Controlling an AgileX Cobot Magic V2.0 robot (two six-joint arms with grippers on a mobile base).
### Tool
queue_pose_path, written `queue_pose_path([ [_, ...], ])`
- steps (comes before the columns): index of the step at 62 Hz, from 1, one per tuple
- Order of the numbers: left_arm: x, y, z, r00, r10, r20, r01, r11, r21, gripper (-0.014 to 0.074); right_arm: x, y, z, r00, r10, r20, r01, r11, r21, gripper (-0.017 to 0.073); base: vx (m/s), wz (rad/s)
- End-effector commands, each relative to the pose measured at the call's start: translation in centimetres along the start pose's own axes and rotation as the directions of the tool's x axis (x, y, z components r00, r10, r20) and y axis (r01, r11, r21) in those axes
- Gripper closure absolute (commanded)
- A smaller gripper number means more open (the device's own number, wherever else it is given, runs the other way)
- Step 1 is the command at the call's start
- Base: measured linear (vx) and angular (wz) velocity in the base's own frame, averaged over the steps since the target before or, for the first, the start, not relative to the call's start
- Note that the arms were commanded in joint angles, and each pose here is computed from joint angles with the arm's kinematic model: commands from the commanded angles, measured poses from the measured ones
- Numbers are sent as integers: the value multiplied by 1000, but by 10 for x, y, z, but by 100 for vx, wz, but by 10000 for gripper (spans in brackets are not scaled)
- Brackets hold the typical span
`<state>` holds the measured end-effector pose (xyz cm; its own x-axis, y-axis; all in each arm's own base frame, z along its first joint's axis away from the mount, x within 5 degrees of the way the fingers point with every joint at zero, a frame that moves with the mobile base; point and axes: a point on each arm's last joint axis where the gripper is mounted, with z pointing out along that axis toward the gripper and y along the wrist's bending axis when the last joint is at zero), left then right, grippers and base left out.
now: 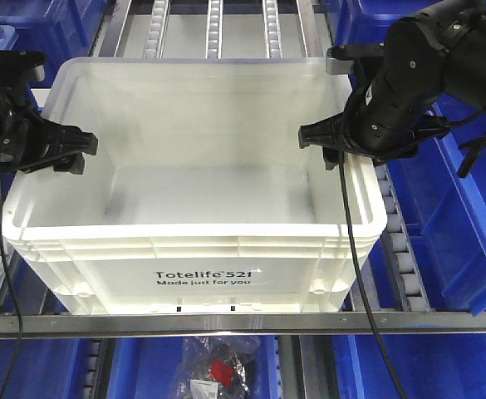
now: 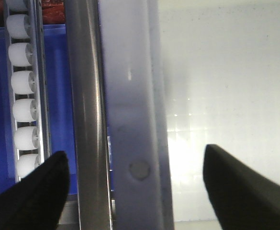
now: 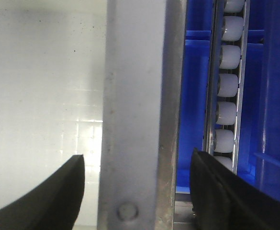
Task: Move bin from left to right shelf
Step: 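Close both grippers on the crate's side rims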
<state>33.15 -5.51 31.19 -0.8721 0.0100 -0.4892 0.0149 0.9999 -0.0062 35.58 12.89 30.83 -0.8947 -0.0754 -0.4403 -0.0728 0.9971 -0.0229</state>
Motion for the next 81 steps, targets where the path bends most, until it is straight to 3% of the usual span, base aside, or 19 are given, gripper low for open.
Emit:
queue_pose_path([
  [1,-10,1,-29,992,-14,128,11,1000,26,126,-9,-5,-26,995,2,104,-1,1000,-9,111,0,0],
  [16,-7,1,-32,994,-18,104,15,1000,26,246,-10,-5,-26,994,1,108,0,1000,-9,111,0,0],
  [35,-6,1,-32,995,-17,102,15,1000,24,330,-9,-5,-26,994,0,106,1,1000,-9,123,0,0],
  [54,-7,1,-32,994,-16,109,14,1000,24,404,-9,-6,-26,995,0,104,1,1000,-7,293,0,0],
  [81,-7,1,-33,993,-17,114,14,1000,26,417,-9,-5,-26,995,1,104,0,1000,-8,498,0,0],
])
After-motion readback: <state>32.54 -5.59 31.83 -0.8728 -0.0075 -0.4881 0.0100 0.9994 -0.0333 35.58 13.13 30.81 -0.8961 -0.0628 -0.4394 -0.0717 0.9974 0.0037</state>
